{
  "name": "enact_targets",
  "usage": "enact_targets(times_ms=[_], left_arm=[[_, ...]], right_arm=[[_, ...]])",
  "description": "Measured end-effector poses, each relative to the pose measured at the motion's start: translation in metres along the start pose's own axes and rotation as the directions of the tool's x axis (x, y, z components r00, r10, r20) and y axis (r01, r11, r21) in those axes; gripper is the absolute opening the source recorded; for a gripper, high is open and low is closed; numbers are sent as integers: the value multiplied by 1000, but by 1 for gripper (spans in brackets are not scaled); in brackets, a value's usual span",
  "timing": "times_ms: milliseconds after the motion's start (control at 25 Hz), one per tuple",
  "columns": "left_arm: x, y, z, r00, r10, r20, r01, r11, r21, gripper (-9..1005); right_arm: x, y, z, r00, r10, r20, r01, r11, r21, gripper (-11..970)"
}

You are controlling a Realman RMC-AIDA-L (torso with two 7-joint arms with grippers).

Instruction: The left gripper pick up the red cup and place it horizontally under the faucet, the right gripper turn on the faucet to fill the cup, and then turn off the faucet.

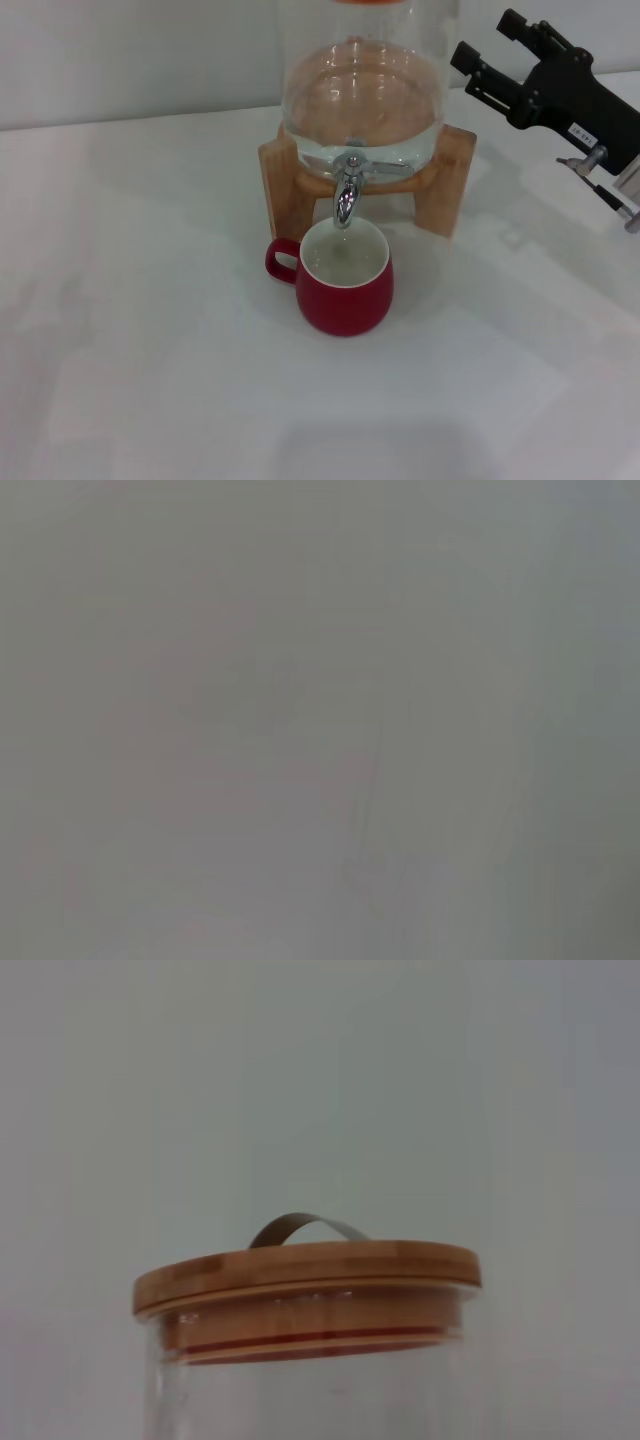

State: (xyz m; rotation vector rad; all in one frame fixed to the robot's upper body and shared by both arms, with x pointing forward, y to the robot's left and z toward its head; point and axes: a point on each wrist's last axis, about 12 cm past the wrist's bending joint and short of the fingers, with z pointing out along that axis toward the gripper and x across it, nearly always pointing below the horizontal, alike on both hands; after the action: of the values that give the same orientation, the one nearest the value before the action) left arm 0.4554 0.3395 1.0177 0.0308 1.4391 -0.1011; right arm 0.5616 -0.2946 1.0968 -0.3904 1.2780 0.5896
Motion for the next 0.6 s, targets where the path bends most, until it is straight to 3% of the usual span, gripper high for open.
enact_targets(times_ms=[400, 600], left_arm=[[0, -1, 1, 1000, -1, 1, 1, 1000, 2, 475], [0, 0, 0, 1000, -5, 1, 5, 1000, -7, 476]], right_arm=[[-3, -9, -7, 1000, -14, 0, 14, 999, 34, 837], [-3, -19, -9, 999, -48, -20, 50, 993, 106, 836]])
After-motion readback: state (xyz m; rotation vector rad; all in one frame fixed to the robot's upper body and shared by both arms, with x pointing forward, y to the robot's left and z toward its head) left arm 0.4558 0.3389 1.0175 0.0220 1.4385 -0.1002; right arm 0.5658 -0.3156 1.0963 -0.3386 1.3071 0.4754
